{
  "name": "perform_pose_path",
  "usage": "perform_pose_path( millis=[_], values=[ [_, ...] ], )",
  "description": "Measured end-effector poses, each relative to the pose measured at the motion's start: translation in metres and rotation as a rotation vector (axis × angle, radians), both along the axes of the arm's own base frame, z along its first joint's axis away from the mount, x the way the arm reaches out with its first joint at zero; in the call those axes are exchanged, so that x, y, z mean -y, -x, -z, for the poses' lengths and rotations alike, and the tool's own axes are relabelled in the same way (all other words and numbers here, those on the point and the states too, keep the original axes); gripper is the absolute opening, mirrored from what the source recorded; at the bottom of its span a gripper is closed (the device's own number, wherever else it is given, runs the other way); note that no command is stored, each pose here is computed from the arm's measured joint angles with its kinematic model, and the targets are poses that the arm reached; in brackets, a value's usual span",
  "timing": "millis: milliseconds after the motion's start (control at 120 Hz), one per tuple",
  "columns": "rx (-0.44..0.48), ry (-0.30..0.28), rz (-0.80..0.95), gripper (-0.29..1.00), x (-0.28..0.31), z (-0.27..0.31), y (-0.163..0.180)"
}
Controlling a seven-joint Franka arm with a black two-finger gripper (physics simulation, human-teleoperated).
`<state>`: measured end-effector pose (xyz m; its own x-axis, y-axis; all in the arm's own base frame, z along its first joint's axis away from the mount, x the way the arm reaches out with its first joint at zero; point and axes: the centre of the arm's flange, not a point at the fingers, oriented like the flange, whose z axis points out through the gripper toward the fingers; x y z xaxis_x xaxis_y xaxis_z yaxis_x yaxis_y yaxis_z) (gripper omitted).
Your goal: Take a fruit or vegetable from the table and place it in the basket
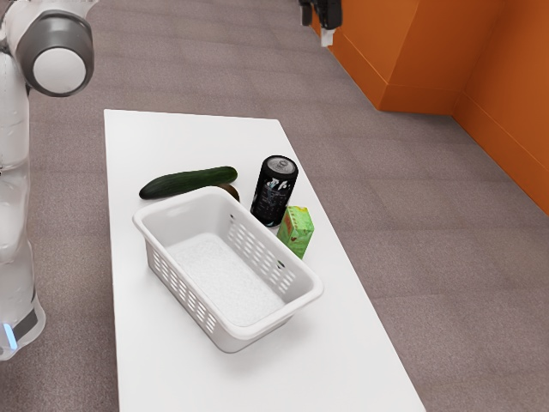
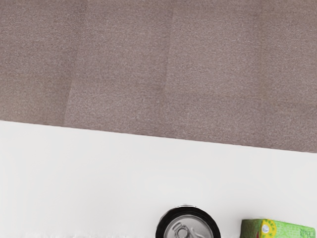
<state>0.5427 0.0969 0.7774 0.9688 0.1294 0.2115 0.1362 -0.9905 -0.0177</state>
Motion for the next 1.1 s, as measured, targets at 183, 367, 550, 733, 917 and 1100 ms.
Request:
perform_pose_path(
  millis=[183, 367, 550, 733, 917, 1100],
  values=[
    [-0.174, 0.027, -0.068, 0.70, -0.054, 0.126, -0.077],
    [-0.191, 0.041, -0.057, 0.70, -0.054, 0.148, -0.087],
    [-0.245, 0.098, -0.064, 0.70, -0.056, 0.183, -0.024],
    [-0.255, 0.133, -0.080, 0.70, -0.052, 0.264, 0.048],
    [-0.225, 0.104, -0.158, 0.70, -0.097, 0.304, 0.077],
    [-0.209, 0.091, -0.175, 0.70, -0.107, 0.330, 0.089]
  ],
)
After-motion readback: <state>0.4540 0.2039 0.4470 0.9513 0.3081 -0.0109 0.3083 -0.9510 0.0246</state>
